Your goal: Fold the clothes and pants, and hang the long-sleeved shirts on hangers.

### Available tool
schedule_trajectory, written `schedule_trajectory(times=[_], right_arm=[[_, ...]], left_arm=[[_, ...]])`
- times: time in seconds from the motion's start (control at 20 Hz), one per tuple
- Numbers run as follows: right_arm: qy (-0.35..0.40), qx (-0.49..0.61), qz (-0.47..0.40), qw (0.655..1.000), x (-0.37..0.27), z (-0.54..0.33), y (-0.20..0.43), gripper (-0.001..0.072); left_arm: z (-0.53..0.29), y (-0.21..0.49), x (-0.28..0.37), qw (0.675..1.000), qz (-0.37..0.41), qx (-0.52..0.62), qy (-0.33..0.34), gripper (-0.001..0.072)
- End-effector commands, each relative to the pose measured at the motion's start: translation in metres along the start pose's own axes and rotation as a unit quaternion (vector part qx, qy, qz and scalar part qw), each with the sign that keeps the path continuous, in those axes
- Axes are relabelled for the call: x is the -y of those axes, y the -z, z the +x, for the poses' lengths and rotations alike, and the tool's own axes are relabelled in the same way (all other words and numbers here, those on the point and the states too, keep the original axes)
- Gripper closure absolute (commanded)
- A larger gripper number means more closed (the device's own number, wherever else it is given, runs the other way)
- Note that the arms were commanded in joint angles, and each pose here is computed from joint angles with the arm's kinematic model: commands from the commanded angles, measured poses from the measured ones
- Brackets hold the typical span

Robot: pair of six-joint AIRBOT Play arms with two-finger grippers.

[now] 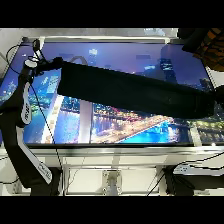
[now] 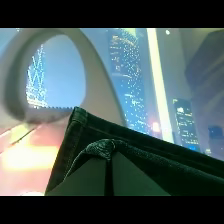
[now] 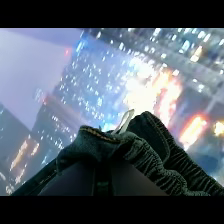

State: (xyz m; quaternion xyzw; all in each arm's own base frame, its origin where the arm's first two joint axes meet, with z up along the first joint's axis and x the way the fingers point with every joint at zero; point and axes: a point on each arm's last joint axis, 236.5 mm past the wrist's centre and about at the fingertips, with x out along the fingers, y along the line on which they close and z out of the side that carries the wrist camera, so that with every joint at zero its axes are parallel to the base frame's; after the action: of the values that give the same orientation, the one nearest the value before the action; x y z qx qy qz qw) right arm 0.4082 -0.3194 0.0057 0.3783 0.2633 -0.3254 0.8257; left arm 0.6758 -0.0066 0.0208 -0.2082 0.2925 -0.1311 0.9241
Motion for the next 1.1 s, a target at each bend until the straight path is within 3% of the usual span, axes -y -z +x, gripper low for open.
schedule_trajectory(times=[0.0,0.35,0.4,0.45,0.55,0.85,0.9,0.95,1.05], right_arm=[[0.009,-0.001,0.004,1.000,0.008,0.017,0.006,0.0685],[-0.009,0.009,-0.006,1.000,-0.021,0.061,0.036,0.0684],[-0.011,0.008,-0.006,1.000,-0.024,0.064,0.040,0.0665],[-0.010,0.005,-0.006,1.000,-0.025,0.066,0.042,0.0596],[-0.010,0.002,-0.001,1.000,-0.023,0.063,0.040,0.0499],[-0.024,0.005,-0.037,0.999,-0.046,0.029,0.015,0.0491],[-0.025,-0.003,-0.052,0.998,-0.052,0.021,0.012,0.0438],[-0.025,-0.015,-0.071,0.997,-0.058,0.012,0.009,0.0437],[-0.017,-0.039,-0.103,0.994,-0.065,-0.006,0.004,0.0436]], left_arm=[[0.012,0.000,-0.014,1.000,0.000,0.016,-0.020,0.0689],[0.048,0.001,-0.009,0.999,0.012,0.041,-0.021,0.0689],[0.053,0.003,-0.008,0.999,0.013,0.044,-0.024,0.0688],[0.054,0.005,-0.008,0.998,0.019,0.044,-0.027,0.0675],[0.053,0.003,-0.005,0.998,0.026,0.043,-0.027,0.0545],[0.021,-0.033,0.013,0.997,0.040,0.062,-0.015,0.0477],[0.015,-0.031,0.014,0.998,0.042,0.048,-0.009,0.0477],[0.010,-0.023,0.009,0.999,0.037,0.025,-0.012,0.0471],[0.001,0.006,-0.019,0.998,-0.001,-0.045,-0.046,0.0341]])
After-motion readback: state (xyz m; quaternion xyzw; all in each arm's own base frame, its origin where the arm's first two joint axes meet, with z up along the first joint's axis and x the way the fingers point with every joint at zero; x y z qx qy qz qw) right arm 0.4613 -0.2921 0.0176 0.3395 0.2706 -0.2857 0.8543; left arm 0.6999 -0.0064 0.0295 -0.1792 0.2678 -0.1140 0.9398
